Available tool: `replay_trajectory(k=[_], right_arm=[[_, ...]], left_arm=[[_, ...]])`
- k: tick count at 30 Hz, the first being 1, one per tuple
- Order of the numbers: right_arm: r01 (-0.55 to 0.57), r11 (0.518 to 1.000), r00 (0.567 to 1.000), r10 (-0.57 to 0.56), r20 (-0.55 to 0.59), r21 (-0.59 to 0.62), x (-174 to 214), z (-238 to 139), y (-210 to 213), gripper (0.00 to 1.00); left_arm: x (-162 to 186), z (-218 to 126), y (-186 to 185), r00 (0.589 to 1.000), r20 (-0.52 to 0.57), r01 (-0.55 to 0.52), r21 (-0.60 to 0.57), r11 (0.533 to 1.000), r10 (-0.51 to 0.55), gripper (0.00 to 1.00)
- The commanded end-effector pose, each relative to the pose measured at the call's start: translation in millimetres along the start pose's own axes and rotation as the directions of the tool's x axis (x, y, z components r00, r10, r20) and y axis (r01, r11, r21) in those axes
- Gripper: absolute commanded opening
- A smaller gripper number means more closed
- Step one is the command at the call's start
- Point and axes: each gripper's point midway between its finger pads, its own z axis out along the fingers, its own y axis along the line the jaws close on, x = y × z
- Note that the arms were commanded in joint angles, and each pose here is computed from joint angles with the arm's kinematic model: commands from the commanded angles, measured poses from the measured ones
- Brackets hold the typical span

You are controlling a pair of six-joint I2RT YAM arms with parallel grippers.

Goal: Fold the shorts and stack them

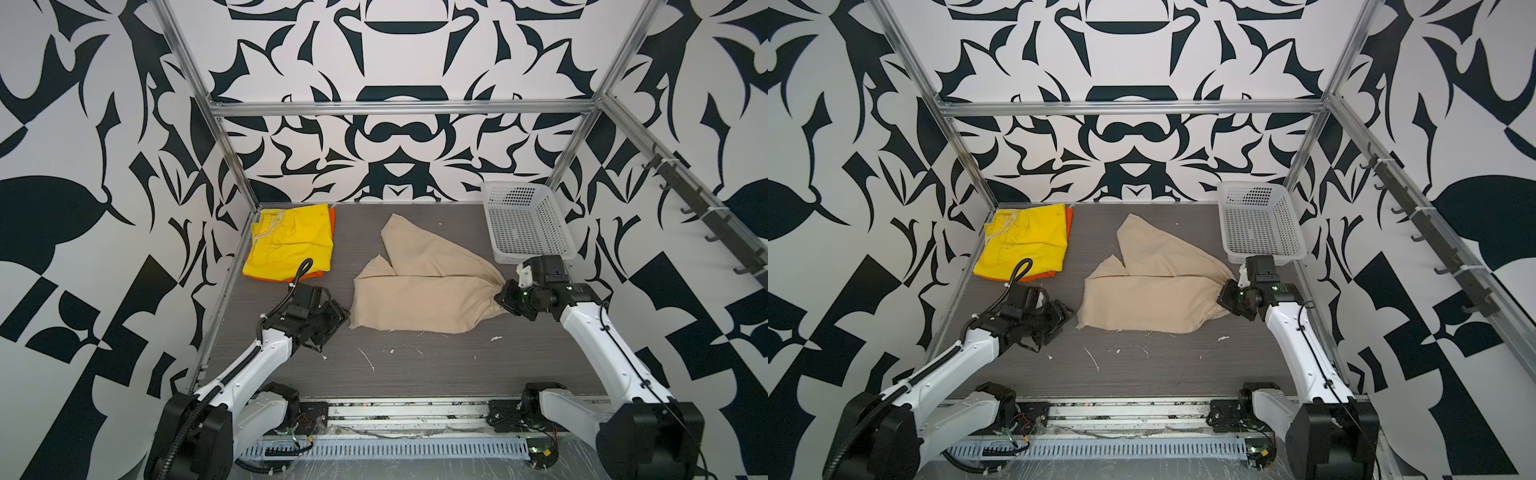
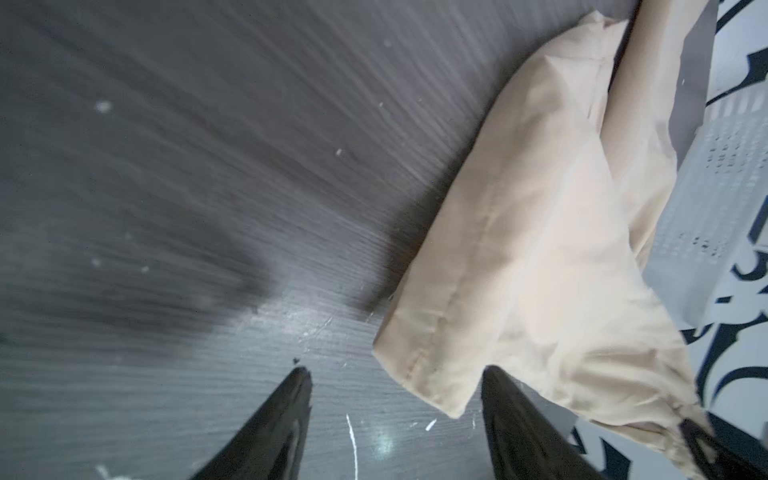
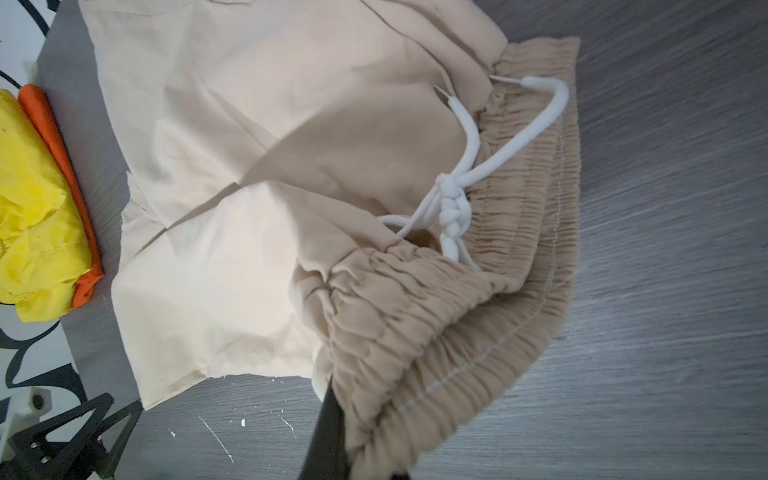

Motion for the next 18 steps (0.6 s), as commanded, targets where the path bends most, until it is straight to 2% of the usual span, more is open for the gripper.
replay_trajectory(k=[1, 3, 9, 18], right_arm=[[-0.004, 1.000, 1.000, 0.004, 0.009, 0.006, 0, -2, -1, 0.00], [-0.009, 1.000, 1.000, 0.009, 0.011, -0.005, -2, -3, 2, 0.00], [-0.006, 1.000, 1.000, 0.006, 0.011, -0.031, -3, -4, 7, 0.00], [-0.003, 0.999, 1.000, 0.004, 0.016, -0.045, -3, -6, 10, 0.00]], left_arm=[[1, 3, -5, 0.966, -0.003, 0.257, 0.100, 0.961, -0.258, 0.67], [1, 4, -5, 0.945, -0.008, 0.326, 0.141, 0.935, -0.328, 0.66], [4, 8, -6, 0.902, -0.031, 0.428, 0.175, 0.887, -0.430, 0.67], [23, 27, -14, 0.860, -0.115, 0.510, 0.163, 0.845, -0.497, 0.65]])
